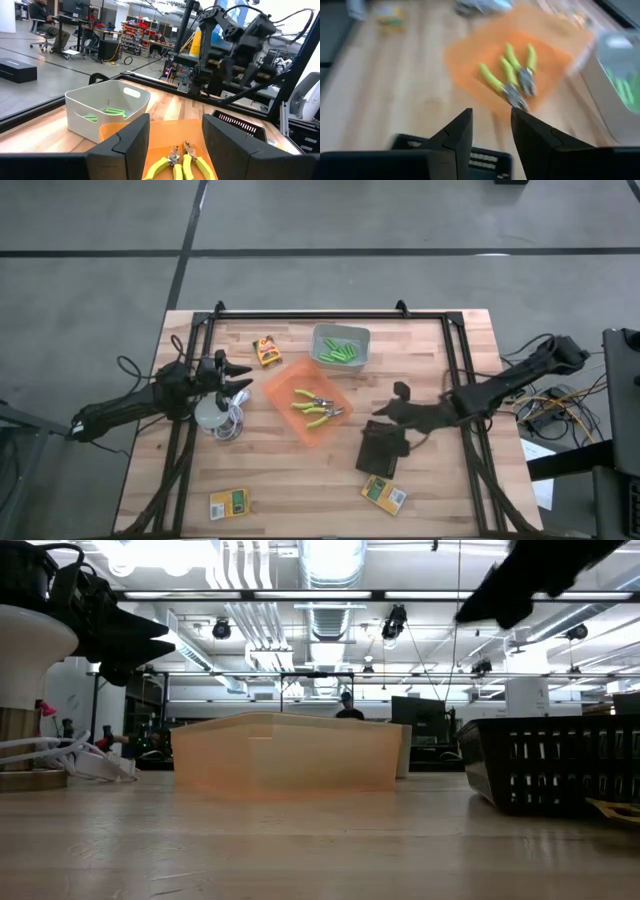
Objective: Pick & Place School Supplies
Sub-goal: Put the yellow crayon box into the black bin
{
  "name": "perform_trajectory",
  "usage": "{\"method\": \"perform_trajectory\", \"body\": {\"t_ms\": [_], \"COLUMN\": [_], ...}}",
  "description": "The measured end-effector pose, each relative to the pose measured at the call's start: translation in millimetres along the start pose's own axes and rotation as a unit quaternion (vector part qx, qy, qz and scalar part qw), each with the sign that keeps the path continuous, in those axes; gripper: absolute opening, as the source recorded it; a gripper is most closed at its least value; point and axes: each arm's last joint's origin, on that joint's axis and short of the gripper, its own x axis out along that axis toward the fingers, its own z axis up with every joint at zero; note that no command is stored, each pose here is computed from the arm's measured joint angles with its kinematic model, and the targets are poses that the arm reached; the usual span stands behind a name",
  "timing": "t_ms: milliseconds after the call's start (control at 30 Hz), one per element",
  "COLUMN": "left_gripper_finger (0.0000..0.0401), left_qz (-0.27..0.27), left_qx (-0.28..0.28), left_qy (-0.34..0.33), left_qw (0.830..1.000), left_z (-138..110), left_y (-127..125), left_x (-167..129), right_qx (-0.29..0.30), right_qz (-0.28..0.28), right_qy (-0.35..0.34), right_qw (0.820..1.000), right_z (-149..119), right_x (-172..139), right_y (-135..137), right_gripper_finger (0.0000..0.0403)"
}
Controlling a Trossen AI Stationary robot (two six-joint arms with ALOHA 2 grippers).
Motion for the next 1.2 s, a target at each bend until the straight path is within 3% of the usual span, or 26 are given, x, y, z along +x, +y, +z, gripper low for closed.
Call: {"method": "perform_trajectory", "body": {"t_ms": [133,233,300,467,867,1200], "left_gripper_finger": [0.0188,0.0188,0.0188,0.0188,0.0188,0.0188], "left_qz": [0.0,0.0,0.0,0.0,0.0,0.0], "left_qx": [0.0,0.0,0.0,0.0,0.0,0.0], "left_qy": [0.0,0.0,0.0,0.0,0.0,0.0], "left_qw": [1.0,1.0,1.0,1.0,1.0,1.0], "left_z": [0,0,0,0,0,0], "left_y": [0,0,0,0,0,0], "left_x": [0,0,0,0,0,0], "right_qx": [-0.04,-0.079,-0.065,0.013,-0.076,-0.069], "right_qz": [0.096,0.136,0.132,0.055,0.059,0.172], "right_qy": [-0.012,-0.019,-0.052,-0.146,-0.089,-0.062], "right_qw": [0.994,0.987,0.988,0.988,0.991,0.981], "right_z": [-5,-20,-29,-58,-99,-111], "right_x": [-26,-38,-41,-42,-22,-10], "right_y": [11,18,23,34,73,95], "right_gripper_finger": [0.013,0.0129,0.0128,0.0135,0.018,0.0192]}}
